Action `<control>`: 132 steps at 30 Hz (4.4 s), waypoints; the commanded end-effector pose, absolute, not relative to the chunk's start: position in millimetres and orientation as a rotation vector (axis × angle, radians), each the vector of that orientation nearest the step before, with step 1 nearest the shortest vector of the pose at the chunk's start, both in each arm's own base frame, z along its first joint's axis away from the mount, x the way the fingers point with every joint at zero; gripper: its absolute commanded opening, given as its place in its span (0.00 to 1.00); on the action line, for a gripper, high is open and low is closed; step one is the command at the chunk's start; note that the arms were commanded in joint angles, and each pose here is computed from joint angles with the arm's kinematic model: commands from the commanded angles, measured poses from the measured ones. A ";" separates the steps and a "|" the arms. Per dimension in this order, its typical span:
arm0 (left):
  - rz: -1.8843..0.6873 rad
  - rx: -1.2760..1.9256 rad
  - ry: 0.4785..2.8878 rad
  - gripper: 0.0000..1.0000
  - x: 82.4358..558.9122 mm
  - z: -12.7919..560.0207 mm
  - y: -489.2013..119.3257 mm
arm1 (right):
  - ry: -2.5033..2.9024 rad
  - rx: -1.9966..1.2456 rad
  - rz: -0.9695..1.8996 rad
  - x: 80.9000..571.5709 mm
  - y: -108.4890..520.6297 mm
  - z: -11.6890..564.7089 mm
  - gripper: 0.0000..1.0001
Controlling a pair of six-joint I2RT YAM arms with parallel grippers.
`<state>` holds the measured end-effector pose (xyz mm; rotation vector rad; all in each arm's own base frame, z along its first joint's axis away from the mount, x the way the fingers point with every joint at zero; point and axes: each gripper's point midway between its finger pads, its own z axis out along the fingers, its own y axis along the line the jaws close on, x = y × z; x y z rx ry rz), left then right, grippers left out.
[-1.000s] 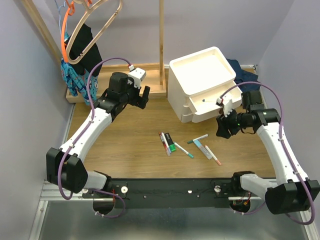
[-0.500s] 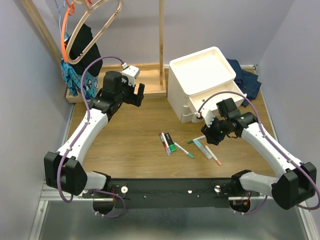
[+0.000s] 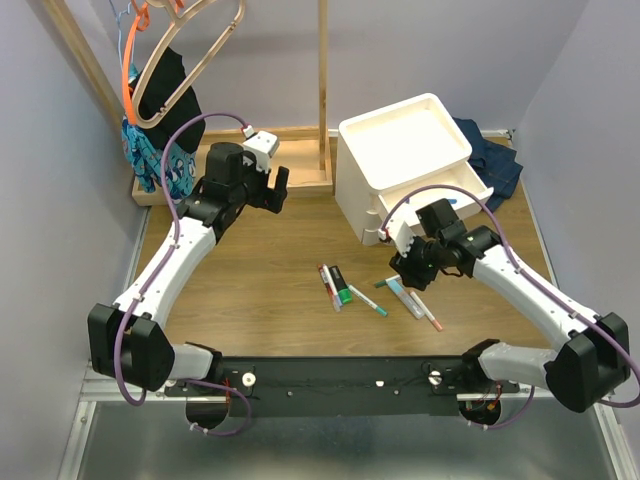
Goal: Sort the stationery into containers
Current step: Pick up the pen from the center of the board.
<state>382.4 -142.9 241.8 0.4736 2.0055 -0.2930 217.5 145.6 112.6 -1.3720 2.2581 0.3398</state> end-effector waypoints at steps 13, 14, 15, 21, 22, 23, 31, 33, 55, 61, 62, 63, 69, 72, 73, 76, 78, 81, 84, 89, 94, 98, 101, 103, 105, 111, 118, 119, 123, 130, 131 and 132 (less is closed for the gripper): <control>-0.302 0.445 1.999 0.99 370.1 240.4 -131.3 | 2.313 -1.557 0.221 182.9 129.9 75.9 0.52; -0.301 0.440 1.995 0.99 369.6 241.6 -130.0 | 2.317 -1.566 0.219 179.4 127.9 75.8 0.52; -0.301 0.440 1.995 0.99 369.2 241.5 -129.9 | 2.326 -1.564 0.212 177.3 125.3 76.2 0.52; -0.309 0.426 1.990 0.99 365.8 241.7 -126.3 | 2.318 -1.467 0.209 168.7 119.7 101.1 0.52; -0.328 0.437 1.985 0.99 364.5 242.8 -129.2 | 2.312 -1.444 0.208 168.0 119.2 107.2 0.52; -0.342 0.452 1.984 0.99 362.6 242.0 -131.5 | 2.313 -1.431 0.211 167.3 119.1 110.5 0.51; -0.694 1.565 1.583 0.99 216.1 214.0 -257.7 | 2.117 -1.400 0.294 145.1 118.0 162.9 0.52; -0.721 1.780 1.425 0.99 192.3 202.4 -271.3 | 1.996 -1.352 0.295 140.6 116.4 189.5 0.54; -0.689 2.603 0.800 0.76 122.5 153.9 -435.9 | 1.810 -0.423 -0.162 164.7 5.9 338.4 0.57; -0.690 2.678 0.792 0.66 108.7 117.5 -459.0 | 1.685 -0.170 -0.250 157.0 -25.2 389.4 0.67; -0.677 2.684 0.799 0.65 110.5 112.3 -460.7 | 1.663 -0.125 -0.276 157.7 -31.7 396.6 0.70; -0.670 2.705 0.816 0.65 112.3 99.8 -461.1 | 1.649 -0.098 -0.286 156.9 -35.1 401.6 0.71; -0.602 2.724 0.864 0.62 128.7 72.6 -467.9 | 1.642 -0.053 -0.276 150.7 -37.8 400.9 0.72; -0.562 2.727 0.877 0.62 137.2 64.2 -472.9 | 1.658 -0.050 -0.262 145.9 -36.7 392.9 0.72; -0.560 2.728 0.883 0.61 139.3 62.3 -473.4 | 1.659 -0.047 -0.257 145.3 -36.4 391.4 0.72; -0.543 2.716 0.896 0.61 147.3 58.9 -477.5 | 1.662 -0.051 -0.244 144.7 -34.2 388.2 0.72; -0.536 2.702 0.903 0.61 152.3 59.6 -480.5 | 1.669 -0.048 -0.239 146.6 -33.3 385.0 0.72; -0.516 2.701 0.931 0.61 158.3 53.1 -482.6 | 1.674 -0.048 -0.236 149.2 -32.5 380.9 0.72; -0.491 2.711 0.954 0.61 165.4 44.1 -483.2 | 1.677 -0.048 -0.233 152.7 -31.5 379.0 0.72; -0.448 2.739 0.973 0.60 174.9 32.5 -482.8 | 1.684 -0.049 -0.234 153.1 -31.4 374.7 0.72; -0.454 2.802 0.997 0.57 173.4 18.5 -470.8 | 1.689 -0.050 -0.238 152.0 -32.2 372.2 0.72; -0.464 2.829 1.012 0.50 170.0 13.5 -463.7 | 1.690 -0.043 -0.244 153.0 -33.3 370.1 0.72; -0.482 2.842 1.042 0.47 165.8 10.6 -457.4 | 1.693 -0.044 -0.247 153.6 -33.5 368.5 0.72; -0.480 2.828 1.043 0.47 165.8 13.3 -457.6 | 1.693 -0.042 -0.249 153.8 -34.0 367.4 0.72; -0.480 2.810 1.076 0.47 164.4 14.6 -455.0 | 1.695 -0.043 -0.248 154.7 -33.6 366.4 0.72; -0.438 2.682 1.190 0.50 180.2 25.1 -459.5 | 1.700 -0.042 -0.240 155.9 -32.3 363.4 0.72; -0.391 2.677 1.239 0.49 185.8 22.3 -448.8 | 1.703 -0.042 -0.224 159.3 -29.5 359.9 0.73; -0.392 2.683 1.252 0.48 185.6 21.1 -446.4 | 1.702 -0.043 -0.223 160.6 -29.1 359.9 0.73; -0.388 2.668 1.263 0.48 187.6 17.7 -448.3 | 1.706 -0.043 -0.220 162.1 -28.4 358.1 0.73; -0.310 2.571 1.234 0.47 200.3 37.3 -456.9 | 1.710 -0.042 -0.225 161.6 -29.3 357.1 0.73; -0.283 2.529 1.205 0.49 204.9 44.7 -465.0 | 1.712 -0.038 -0.227 161.4 -29.8 356.7 0.73; -0.271 2.503 1.191 0.50 205.1 56.2 -465.5 | 1.711 -0.038 -0.226 161.5 -29.7 357.1 0.73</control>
